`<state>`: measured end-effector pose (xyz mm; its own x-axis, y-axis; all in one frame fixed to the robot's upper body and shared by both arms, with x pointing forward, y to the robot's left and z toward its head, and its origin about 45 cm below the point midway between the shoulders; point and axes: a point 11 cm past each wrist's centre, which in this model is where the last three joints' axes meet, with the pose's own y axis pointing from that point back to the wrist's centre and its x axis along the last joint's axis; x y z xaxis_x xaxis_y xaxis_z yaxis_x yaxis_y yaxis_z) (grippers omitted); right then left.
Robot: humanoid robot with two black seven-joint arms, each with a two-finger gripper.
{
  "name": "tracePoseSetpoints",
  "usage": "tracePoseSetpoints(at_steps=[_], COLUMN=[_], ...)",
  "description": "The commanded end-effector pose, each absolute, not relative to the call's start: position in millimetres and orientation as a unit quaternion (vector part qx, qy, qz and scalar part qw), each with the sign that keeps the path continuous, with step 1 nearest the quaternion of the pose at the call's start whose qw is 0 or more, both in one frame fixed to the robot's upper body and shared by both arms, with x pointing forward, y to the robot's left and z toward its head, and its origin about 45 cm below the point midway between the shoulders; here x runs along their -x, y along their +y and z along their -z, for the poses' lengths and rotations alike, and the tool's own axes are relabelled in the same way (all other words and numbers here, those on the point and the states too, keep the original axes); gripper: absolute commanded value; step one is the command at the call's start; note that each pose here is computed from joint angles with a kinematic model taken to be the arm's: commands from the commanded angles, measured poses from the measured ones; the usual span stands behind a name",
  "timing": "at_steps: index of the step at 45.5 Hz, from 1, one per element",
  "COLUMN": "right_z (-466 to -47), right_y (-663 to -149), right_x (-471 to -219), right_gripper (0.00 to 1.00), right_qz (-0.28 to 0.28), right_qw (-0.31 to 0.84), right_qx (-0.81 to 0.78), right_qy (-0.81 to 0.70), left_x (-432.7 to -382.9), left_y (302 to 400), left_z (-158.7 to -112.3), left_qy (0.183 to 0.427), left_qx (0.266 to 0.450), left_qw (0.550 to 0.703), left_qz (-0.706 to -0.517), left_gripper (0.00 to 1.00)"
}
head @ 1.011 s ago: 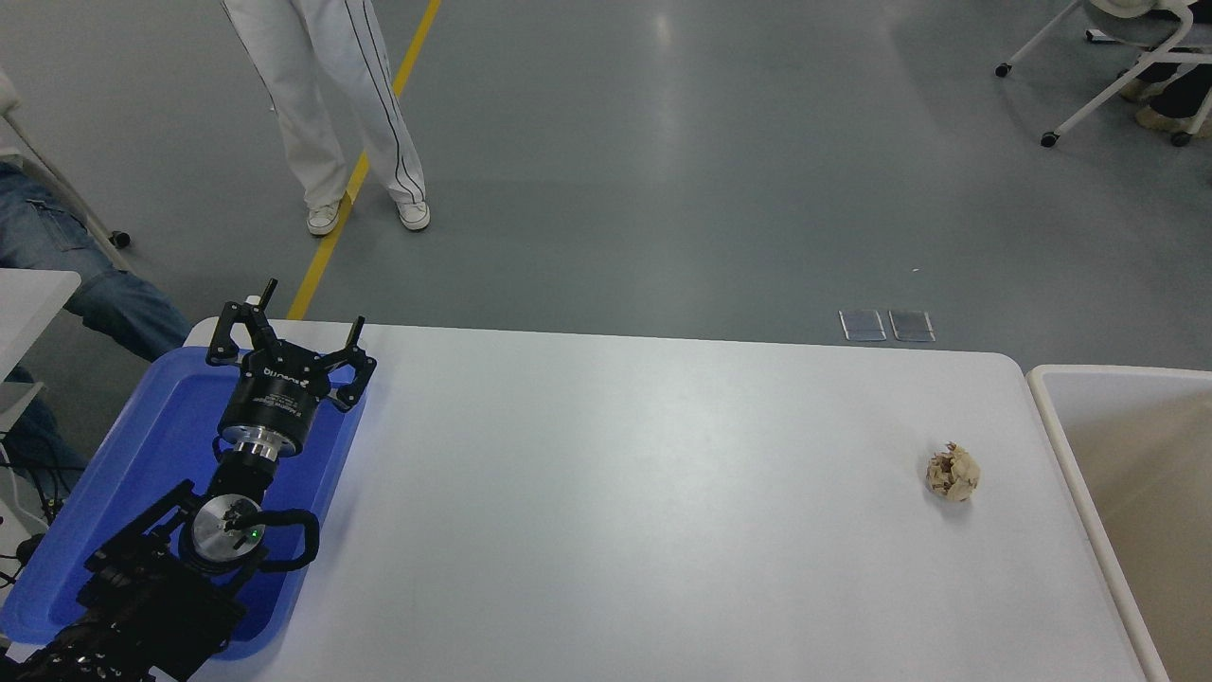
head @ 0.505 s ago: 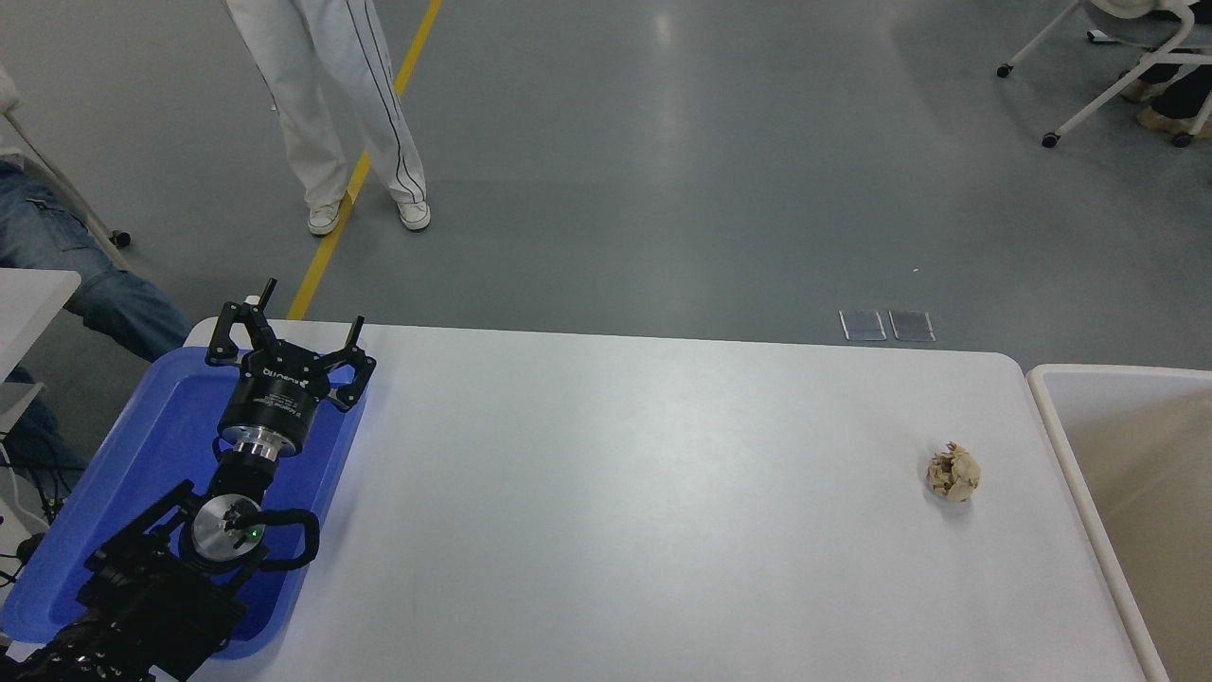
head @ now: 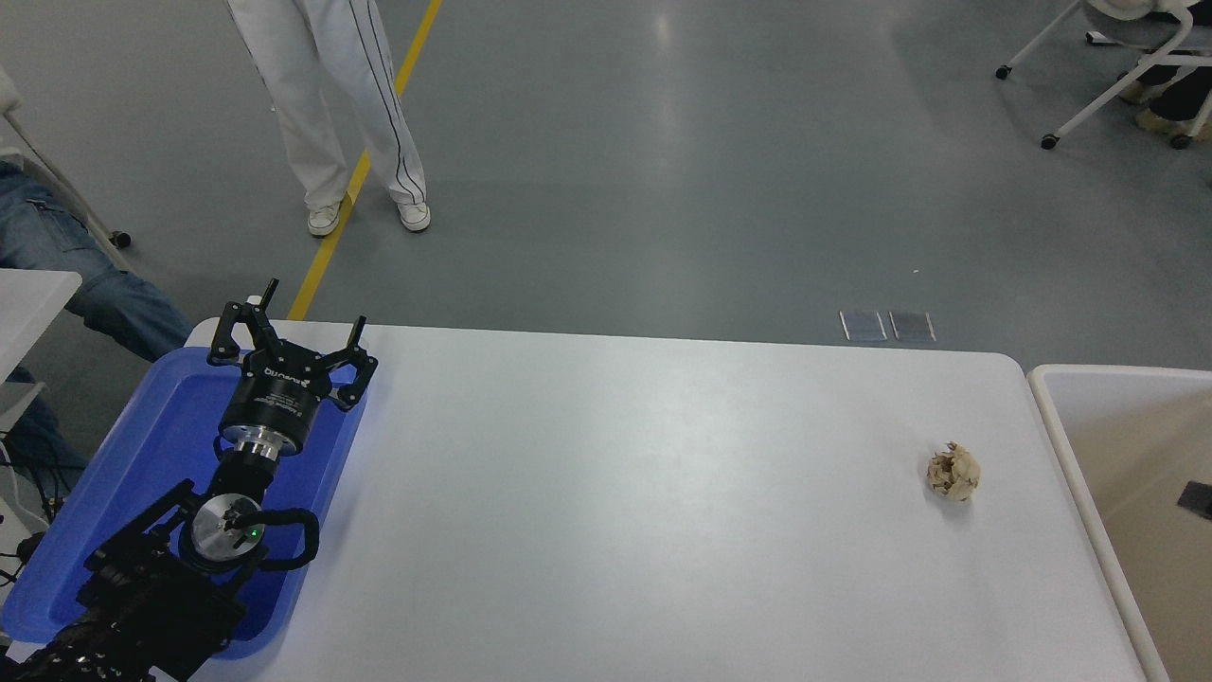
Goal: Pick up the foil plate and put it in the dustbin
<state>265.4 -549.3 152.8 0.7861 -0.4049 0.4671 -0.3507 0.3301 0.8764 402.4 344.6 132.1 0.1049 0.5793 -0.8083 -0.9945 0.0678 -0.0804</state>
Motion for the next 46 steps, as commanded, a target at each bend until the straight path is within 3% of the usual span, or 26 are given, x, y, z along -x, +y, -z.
tracePoseSetpoints(at_steps=[1,11,16,38,46], right_z=[-199,-247,-269,-323,-345], right_y=[-510,-466,-449,-308,-300], right_x=[-291,-307,-329,-382,-390], right_gripper=[1.00,1.00,1.00,1.00,1.00], right_qz=[0.064,0.136,0.103,-0.049,-0.072], right_qw=[0.771,0.769,0.769,0.729,0.714], right_qx=[-0.604,-0.620,-0.626,-0.682,-0.695], right_qy=[-0.190,-0.075,-0.082,-0.026,-0.047], left_x=[-402.5,-402.5,-402.5,-402.4,-402.3], left_y=[344.6,344.6,344.6,344.4,344.7], left_z=[-132.2,-132.2,-132.2,-132.0,-131.7], left_qy=[0.308,0.308,0.308,0.308,0.308], left_qx=[0.337,0.337,0.337,0.336,0.336], left_qw=[0.662,0.662,0.662,0.663,0.662], left_qz=[-0.594,-0.594,-0.594,-0.594,-0.594], left_gripper=[1.00,1.00,1.00,1.00,1.00])
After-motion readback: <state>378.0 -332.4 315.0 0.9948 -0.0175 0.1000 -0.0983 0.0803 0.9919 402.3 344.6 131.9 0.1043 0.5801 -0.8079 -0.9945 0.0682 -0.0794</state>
